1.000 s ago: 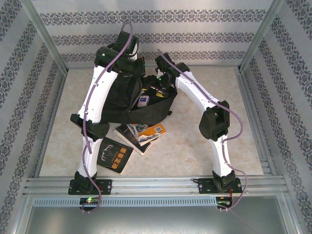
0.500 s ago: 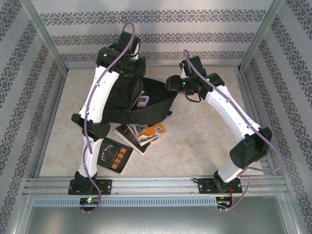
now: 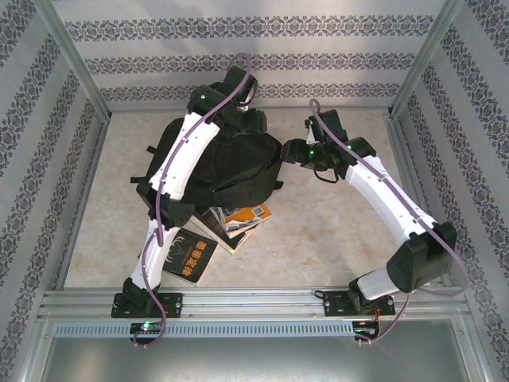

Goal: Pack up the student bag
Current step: Close the student bag at the top-center of the table, then move the books to the center of the table, then move the book from the bottom-left of the table.

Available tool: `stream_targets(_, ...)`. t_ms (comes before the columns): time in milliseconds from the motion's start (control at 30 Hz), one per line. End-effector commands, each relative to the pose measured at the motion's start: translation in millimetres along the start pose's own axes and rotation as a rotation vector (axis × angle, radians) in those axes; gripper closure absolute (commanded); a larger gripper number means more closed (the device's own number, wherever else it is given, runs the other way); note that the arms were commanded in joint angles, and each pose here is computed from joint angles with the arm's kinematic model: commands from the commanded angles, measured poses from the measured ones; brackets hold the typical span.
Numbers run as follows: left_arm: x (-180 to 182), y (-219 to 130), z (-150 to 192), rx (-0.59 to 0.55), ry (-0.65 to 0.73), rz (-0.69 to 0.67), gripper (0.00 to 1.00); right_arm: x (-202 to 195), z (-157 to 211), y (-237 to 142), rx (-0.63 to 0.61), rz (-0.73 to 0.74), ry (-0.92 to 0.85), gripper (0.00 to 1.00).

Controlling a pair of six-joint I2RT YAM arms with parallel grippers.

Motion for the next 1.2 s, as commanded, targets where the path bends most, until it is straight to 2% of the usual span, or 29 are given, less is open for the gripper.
stream_targets(0,5,-67,-12,-0.146,0.024,-0.024,0.35,-2,-1,-15,-0.043,0.004,-0.071,0.31)
stream_targets(133,24,-104,9,-0.114,0.027,-0.14,0.35,-6,4,-20,-0.045,-0.001,-0.099,0.32)
stream_targets(300,35,-143,45,-0.057,0.058,-0.292,0.34,10,18,-23,-0.025,-0.019,-0.188,0.33)
stream_targets(467,32,-159,68,-0.019,0.097,-0.338,0.31,31,46,-21,0.039,-0.031,-0.326,0.3)
stream_targets(567,41,-163,77,-0.041,0.093,-0.367,0.3,33,60,-19,0.066,-0.03,-0.366,0.29)
stream_targets(767,78,-151,133,-0.088,-0.035,-0.403,0.29,36,75,-16,0.104,-0.047,-0.408,0.28)
stream_targets(900,100,-135,184,-0.149,-0.199,-0.295,0.3,60,99,-9,0.191,-0.171,-0.451,0.26)
stream_targets(1100,136,-102,264,-0.1,-0.422,-0.269,0.31,103,157,21,0.368,-0.296,-0.567,0.27)
stream_targets(1167,148,-94,284,-0.08,-0.482,-0.299,0.32,110,170,35,0.421,-0.309,-0.563,0.31)
Point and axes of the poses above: each hand's point on the last joint's axis, 136 mm out from that joint toward the fingers, its own y axis out along the fingers, its own x axis along the line the jaws close on, z = x × y, the point moved 5 cm from there along -y, back along the fingers, and after that the axes turned 9 degrees about y, right-handed, at the moved point
